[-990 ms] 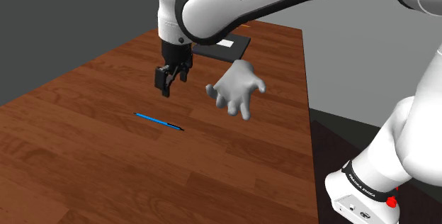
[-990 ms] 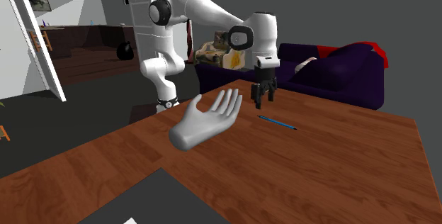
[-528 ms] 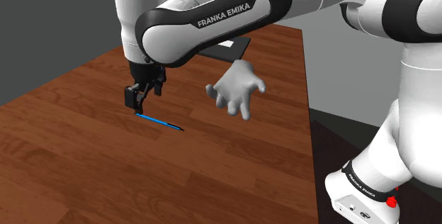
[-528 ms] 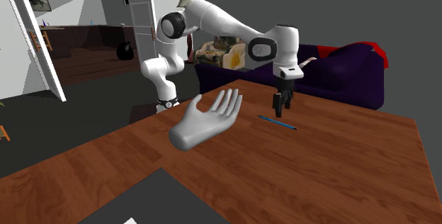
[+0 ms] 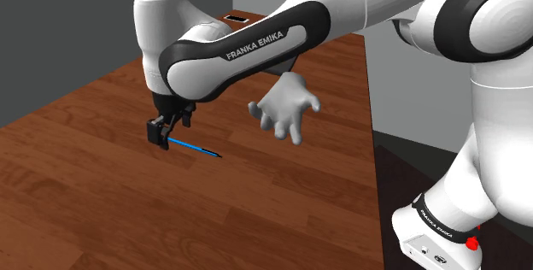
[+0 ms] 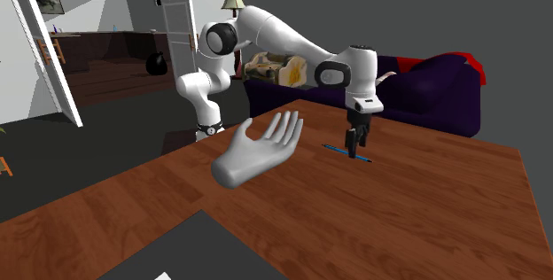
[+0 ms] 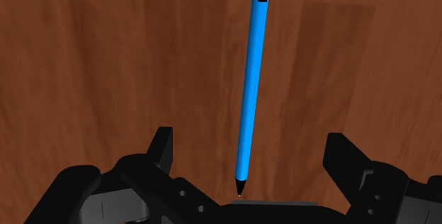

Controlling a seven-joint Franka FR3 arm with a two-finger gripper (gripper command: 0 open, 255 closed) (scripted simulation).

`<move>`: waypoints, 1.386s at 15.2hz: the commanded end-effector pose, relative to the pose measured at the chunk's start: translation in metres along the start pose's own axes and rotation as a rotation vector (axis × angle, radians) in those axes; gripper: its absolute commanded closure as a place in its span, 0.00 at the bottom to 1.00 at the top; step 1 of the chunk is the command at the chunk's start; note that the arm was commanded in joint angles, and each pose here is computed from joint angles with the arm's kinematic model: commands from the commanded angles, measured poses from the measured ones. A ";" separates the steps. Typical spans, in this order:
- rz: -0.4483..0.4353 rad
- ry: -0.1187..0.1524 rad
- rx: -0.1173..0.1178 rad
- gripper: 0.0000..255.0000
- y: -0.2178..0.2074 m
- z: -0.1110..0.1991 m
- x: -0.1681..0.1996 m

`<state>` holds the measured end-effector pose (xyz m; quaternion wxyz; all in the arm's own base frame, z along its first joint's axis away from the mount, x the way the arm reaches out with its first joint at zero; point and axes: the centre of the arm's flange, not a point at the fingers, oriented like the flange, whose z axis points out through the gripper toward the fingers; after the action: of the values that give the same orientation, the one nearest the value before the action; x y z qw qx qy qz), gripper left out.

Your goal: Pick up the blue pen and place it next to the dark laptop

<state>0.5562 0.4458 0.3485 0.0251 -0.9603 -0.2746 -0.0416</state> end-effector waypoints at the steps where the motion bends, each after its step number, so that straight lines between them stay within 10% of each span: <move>1: 0.000 0.001 0.000 0.00 0.000 0.005 -0.001; 8: 0.000 0.001 0.000 0.00 0.000 0.005 0.000; 9: 0.000 0.001 0.000 1.00 0.000 0.005 0.000; 21: 0.000 0.001 0.000 1.00 -0.001 -0.011 0.001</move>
<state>0.5561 0.4469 0.3540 0.0253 -0.9603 -0.2746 -0.0420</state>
